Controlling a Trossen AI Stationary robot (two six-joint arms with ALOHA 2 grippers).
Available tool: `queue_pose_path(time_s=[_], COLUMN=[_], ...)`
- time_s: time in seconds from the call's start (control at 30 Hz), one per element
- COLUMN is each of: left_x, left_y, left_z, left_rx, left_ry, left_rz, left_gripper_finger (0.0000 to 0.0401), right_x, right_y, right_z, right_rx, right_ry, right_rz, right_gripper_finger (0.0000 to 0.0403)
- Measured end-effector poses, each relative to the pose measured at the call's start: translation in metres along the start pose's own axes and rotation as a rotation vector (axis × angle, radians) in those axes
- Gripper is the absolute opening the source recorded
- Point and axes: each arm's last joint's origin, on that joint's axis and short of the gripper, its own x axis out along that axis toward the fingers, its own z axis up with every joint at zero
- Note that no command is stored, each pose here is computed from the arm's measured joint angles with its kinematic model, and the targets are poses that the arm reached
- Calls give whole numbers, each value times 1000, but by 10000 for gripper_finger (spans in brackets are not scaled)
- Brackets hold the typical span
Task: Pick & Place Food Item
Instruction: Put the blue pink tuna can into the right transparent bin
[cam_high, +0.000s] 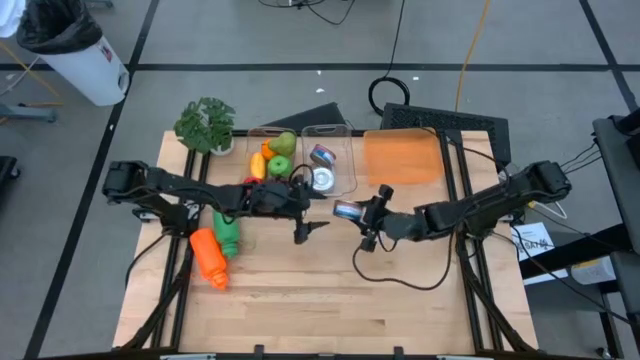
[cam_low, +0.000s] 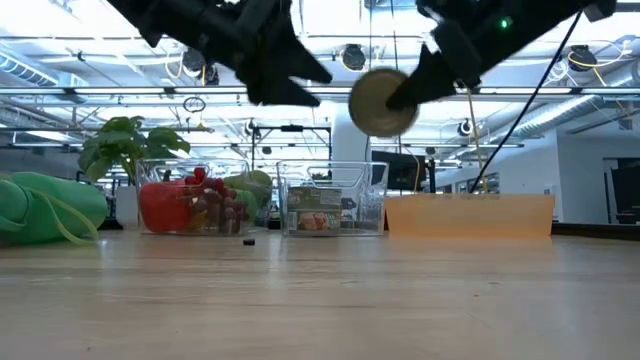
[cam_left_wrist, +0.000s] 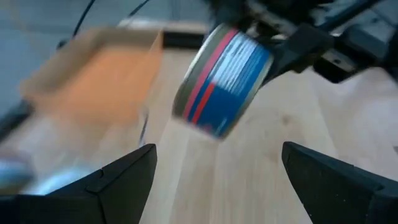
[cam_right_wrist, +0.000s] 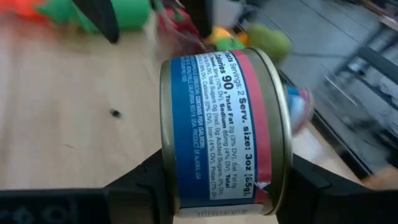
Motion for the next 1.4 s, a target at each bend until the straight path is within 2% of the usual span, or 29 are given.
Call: queue_pose_path(time_s=[0.1, 0.2, 0.37, 0.5, 0.67, 0.77, 0.93, 0.97, 1.03, 1.1, 1.27, 1.33, 1.4], left_x=[1, 4, 4, 5, 5, 5, 4, 4, 0, -6, -19, -18, -10], left_y=[-1, -2, 4, 6, 6, 3, -1, 0, 1, 3, 25, 34, 43], left_z=[6, 10, 11, 12, 11, 12, 13, 13, 15, 18, 20, 17, 10], left_rx=[95, 149, 136, 109, 116, 135, 207, 223, 253, 281, 362, 385, 387], left_ry=[-69, -134, -139, -141, -135, -148, -164, -164, -165, -154, -45, 9, 41], left_rz=[-58, -62, -27, -42, -60, -105, -115, -107, -78, 6, 429, 478, 427], left_gripper_finger=[360, 360, 360, 361, 353, 316, 197, 187, 187, 187, 187, 187, 187], right_x=[2, 6, 10, 13, 19, 19, 20, 20, 22, 18, -3, -13, -19], right_y=[-5, -8, -10, -12, -15, -16, -16, -17, -18, -23, -37, -45, -51], right_z=[9, 14, 23, 31, 31, 31, 32, 31, 30, 30, 26, 31, 32], right_rx=[1, -14, -28, -8, -2, -2, -1, 7, 20, 37, 50, 83, 89], right_ry=[-47, -88, -173, -255, -258, -264, -267, -260, -237, -200, -118, -134, -133], right_rz=[84, 158, 194, 288, 305, 329, 348, 346, 328, 293, 289, 271, 245], right_gripper_finger=[184, 184, 184, 184, 184, 184, 184, 184, 195, 225, 292, 306, 313])
